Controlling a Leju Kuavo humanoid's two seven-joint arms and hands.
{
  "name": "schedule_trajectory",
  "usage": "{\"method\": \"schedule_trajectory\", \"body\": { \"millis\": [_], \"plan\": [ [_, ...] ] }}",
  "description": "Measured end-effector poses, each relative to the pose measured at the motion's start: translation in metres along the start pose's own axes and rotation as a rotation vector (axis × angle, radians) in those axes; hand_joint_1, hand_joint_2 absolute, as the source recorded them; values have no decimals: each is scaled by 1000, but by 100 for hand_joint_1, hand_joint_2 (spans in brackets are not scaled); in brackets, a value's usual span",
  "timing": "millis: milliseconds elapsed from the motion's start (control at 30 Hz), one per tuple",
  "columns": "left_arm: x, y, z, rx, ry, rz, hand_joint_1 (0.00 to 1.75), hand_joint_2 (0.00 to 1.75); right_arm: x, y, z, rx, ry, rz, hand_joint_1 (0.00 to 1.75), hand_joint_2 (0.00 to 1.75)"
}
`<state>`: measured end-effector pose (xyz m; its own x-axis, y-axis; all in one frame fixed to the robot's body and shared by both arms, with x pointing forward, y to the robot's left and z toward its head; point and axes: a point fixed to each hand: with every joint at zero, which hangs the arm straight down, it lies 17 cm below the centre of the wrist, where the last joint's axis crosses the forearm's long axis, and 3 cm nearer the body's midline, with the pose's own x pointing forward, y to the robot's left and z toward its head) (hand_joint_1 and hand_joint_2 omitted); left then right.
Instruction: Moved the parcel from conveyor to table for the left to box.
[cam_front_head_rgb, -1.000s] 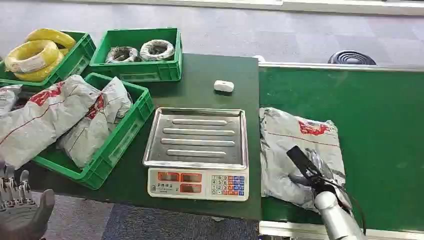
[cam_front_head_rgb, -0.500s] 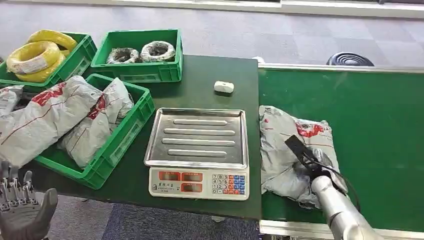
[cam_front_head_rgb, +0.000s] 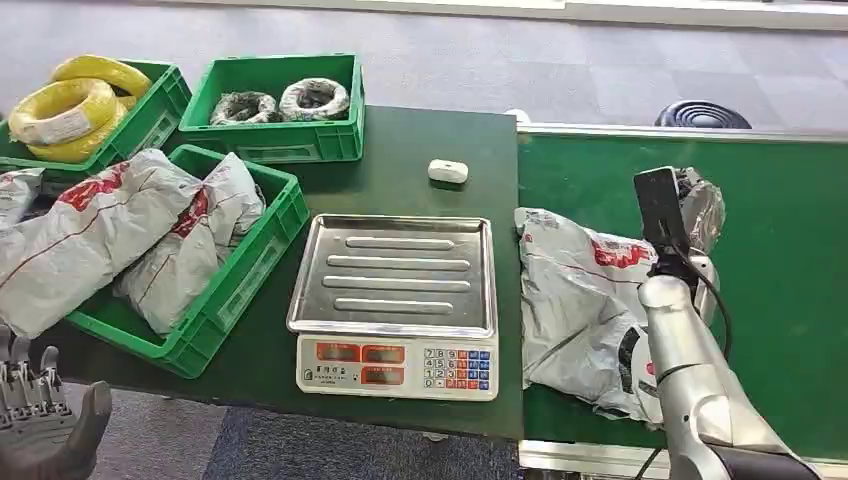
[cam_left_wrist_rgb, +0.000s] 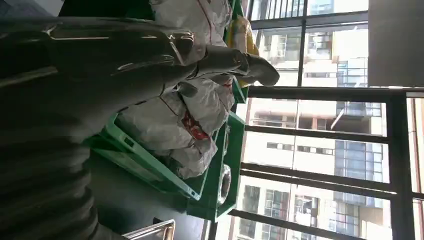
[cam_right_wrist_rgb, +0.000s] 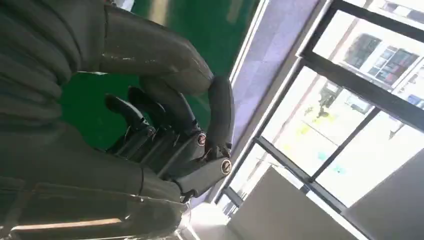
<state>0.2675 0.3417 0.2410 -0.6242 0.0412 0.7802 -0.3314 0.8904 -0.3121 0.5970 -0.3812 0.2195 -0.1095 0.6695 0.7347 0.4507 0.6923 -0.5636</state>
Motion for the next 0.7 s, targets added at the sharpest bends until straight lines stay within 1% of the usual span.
{"method": "schedule_trajectory", "body": {
  "millis": [67,100,133,167,200,267,333,400,467,567,633,700],
  "plan": [
    [1,0,0,2,-3,1,0,175,13,-2,-2,-18,-35,-17,175,175],
    [1,0,0,1,-7,0,0,175,29,-2,-2,-32,-96,-25,35,175],
    [2,1,0,3,-10,-2,0,175,45,0,-2,-33,-145,-24,0,175],
    [2,1,-1,5,-14,-3,0,175,60,9,-2,-12,-164,-20,0,175],
    [3,1,-1,7,-17,-4,0,175,68,21,-4,25,-146,-12,0,175],
    [3,1,-2,4,-22,-5,0,175,65,60,-3,180,-3,32,0,175],
    [3,-1,-3,-5,-22,5,0,175,49,89,8,302,110,100,0,175],
    [2,-3,-4,-17,-18,22,0,175,24,114,27,428,205,183,0,175],
    [0,-5,-6,-36,-18,35,0,175,-13,137,59,587,288,269,0,175],
    [-5,-5,-7,-49,-11,39,0,175,-54,150,98,720,343,353,0,175],
    [-7,-5,-7,-55,-8,40,0,175,-84,152,123,816,380,410,0,175],
    [-9,-5,-7,-59,-4,38,0,175,-100,150,136,850,404,434,0,175]
  ]
}}
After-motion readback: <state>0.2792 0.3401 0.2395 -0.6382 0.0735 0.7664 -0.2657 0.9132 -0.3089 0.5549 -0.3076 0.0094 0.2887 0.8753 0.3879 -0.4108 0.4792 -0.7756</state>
